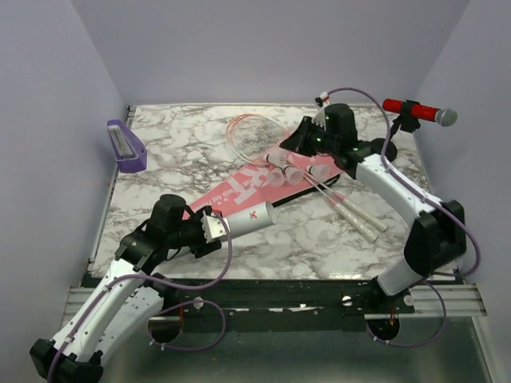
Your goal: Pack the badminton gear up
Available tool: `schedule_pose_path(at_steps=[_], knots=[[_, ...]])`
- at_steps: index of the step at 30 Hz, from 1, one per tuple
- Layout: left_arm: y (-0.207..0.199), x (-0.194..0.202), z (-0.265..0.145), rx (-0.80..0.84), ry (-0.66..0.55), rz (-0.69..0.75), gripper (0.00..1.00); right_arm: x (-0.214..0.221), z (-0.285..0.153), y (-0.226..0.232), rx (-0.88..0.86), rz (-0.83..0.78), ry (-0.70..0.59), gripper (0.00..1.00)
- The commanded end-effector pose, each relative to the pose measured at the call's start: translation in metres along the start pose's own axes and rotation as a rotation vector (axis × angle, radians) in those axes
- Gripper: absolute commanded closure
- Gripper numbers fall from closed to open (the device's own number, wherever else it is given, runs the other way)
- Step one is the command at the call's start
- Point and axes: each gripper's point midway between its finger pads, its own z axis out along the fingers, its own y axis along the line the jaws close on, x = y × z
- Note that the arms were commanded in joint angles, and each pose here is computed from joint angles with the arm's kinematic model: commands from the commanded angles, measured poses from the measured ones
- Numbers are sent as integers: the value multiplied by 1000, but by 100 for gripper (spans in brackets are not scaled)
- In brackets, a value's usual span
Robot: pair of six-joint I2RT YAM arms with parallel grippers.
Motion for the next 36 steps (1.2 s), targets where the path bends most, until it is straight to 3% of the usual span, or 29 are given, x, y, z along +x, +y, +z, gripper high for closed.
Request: schedule_pose_path(at_steps=[1, 4, 7, 10, 12, 21, 29, 36], knots=[[24, -3, -6, -96, 42, 4, 53, 30, -60, 11, -34, -54, 42, 81], [23, -10, -6, -96, -2, 5, 53, 40, -68, -2, 12, -50, 32, 75], [20, -17, -7, -89, -52, -18, 53, 41, -56, -14, 65, -24, 54, 52], [21, -13, -11, -89, 0, -47, 53, 35, -33, -22, 90, 18, 48, 25], [29, -14, -17, -109, 41, -40, 53, 29, -15, -28, 115, 23, 51, 19], [35, -29, -21, -92, 37, -90, 51, 18, 48, -58, 197, 40, 67, 20], [42, -37, -25, -129, 8, -74, 49, 28, 70, -76, 232, 74, 96, 23], [59, -54, -38, -131, 79, -78, 46, 43, 79, -90, 251, 103, 116, 26]])
